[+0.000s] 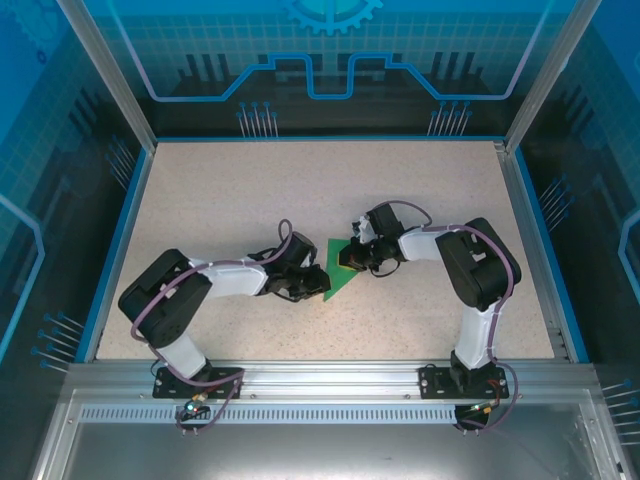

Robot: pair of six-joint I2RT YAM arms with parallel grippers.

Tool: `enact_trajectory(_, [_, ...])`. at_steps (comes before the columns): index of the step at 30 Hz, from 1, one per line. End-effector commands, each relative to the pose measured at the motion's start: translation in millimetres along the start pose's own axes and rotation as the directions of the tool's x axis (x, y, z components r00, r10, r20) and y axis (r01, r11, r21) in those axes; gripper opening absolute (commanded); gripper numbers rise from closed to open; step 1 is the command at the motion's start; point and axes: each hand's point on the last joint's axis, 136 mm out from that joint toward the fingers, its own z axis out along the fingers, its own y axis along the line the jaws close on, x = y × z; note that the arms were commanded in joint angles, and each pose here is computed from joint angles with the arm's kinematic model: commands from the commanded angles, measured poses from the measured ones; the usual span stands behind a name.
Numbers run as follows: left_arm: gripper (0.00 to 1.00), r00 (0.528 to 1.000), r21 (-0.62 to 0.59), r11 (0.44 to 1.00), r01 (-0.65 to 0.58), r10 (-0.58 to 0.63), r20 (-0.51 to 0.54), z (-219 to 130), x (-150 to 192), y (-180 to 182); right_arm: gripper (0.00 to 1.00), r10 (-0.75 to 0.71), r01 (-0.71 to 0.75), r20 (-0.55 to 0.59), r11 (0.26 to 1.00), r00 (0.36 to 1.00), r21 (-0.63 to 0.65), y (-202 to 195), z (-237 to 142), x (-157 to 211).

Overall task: Fold a paper plane with a square sheet of paper (pick it up from the middle)
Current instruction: Fourth fold the wing at the center of the table.

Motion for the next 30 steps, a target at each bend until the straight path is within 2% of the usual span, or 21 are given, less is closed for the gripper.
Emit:
enact_trajectory(1, [0.22, 1.000, 0.045, 0.999, -0.002, 0.003, -0.027, -12.4, 0.5, -25.4, 0.06, 0.050, -0.049, -0.014, 0.993, 0.999, 0.108, -39.3, 8.1, 11.0])
enact_trajectory(6, [0.23, 0.999, 0.107, 0.993, 0.040, -0.036, -0.041, -1.6, -5.5, -40.6, 0.06, 0.059, -0.057, -0.019, 0.992, 0.998, 0.109, -40.8, 9.2, 12.3])
enact_trajectory(16, [0.21, 0.984, 0.001, 0.992, 0.124, -0.123, -0.131, 27.8, 15.0, 0.4, 0.06, 0.065, -0.062, -0.024, 0.992, 0.998, 0.111, -40.7, 9.6, 12.4])
enact_trajectory(23, [0.21, 0.975, -0.052, 0.986, 0.158, -0.164, -0.147, 18.7, 40.0, 34.1, 0.06, 0.067, -0.063, -0.030, 0.991, 0.997, 0.119, -42.5, 10.6, 12.9])
enact_trajectory(30, [0.20, 0.971, -0.054, 0.987, 0.150, -0.157, -0.180, 9.0, 58.6, 44.7, 0.06, 0.073, -0.068, -0.038, 0.991, 0.997, 0.115, -42.0, 12.5, 13.0])
